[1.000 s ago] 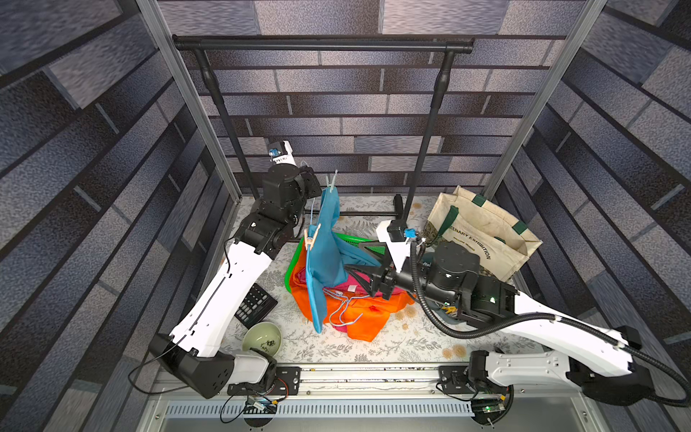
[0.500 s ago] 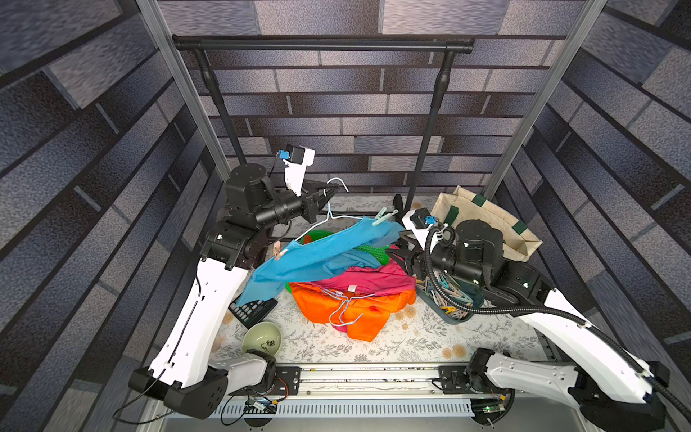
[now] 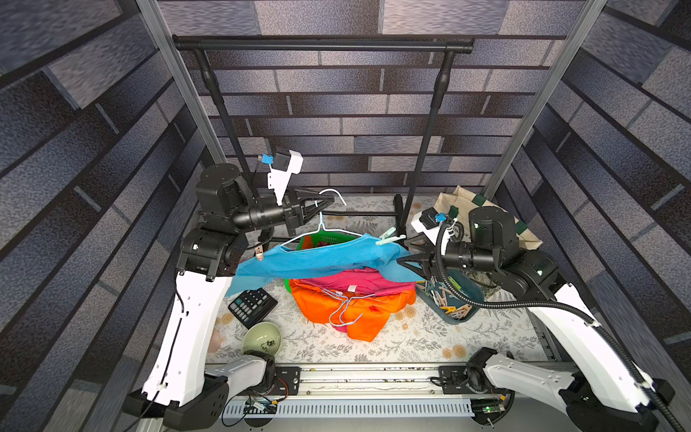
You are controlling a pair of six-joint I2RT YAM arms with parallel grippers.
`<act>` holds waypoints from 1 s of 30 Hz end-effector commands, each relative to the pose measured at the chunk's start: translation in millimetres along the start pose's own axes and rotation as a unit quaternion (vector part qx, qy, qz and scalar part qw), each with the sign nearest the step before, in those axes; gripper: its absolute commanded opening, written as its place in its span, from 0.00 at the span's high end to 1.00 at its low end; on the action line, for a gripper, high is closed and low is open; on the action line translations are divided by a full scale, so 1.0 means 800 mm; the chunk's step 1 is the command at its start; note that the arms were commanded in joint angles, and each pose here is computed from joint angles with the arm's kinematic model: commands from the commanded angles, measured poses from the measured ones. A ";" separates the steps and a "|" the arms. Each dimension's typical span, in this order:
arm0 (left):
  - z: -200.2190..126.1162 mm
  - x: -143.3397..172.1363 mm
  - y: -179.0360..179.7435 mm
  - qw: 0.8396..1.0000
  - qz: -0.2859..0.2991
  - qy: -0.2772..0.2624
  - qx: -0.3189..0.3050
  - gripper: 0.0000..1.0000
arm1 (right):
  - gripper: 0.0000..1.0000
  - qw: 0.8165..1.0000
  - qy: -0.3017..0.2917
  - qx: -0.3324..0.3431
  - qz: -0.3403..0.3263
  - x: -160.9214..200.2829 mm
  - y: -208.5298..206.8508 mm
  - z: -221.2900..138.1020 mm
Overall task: Use clothespins to secure the t-shirt on both sides of the hanger
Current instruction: Hang the hanger on the clothesline.
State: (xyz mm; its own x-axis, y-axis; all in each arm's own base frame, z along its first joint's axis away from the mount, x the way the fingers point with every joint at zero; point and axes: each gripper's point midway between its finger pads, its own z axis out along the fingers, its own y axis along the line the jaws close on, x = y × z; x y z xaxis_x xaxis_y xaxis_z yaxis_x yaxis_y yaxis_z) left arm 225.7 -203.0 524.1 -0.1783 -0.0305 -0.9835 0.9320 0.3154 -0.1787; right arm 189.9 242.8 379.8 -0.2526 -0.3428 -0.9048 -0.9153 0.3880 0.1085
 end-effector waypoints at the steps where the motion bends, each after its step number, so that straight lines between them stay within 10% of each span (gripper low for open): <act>1: -0.003 -0.018 0.014 0.999 0.002 -0.024 -0.041 1.00 | 0.45 0.997 -0.030 -0.066 0.020 -0.023 0.020 0.003; 6: -0.016 -0.043 0.099 0.960 -0.021 -0.079 -0.268 1.00 | 0.66 0.984 -0.073 -0.073 0.147 -0.063 -0.001 0.032; 13: -0.080 -0.076 0.149 0.777 -0.002 -0.148 -0.611 1.00 | 0.41 0.986 -0.123 0.033 0.106 -0.077 0.026 0.070; 30: -0.039 -0.086 0.186 0.615 0.014 -0.095 -0.783 1.00 | 0.34 0.982 -0.143 0.073 0.096 -0.080 0.074 0.059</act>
State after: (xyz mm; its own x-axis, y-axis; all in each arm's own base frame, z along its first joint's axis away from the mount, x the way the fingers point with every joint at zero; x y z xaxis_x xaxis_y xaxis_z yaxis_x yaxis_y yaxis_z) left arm 384.8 -142.3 562.6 0.0210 -0.1187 -0.9927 -0.4221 0.8990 -0.1164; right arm 162.1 332.2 403.7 -0.3321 -0.0543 -0.9417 -0.8125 0.5236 0.2563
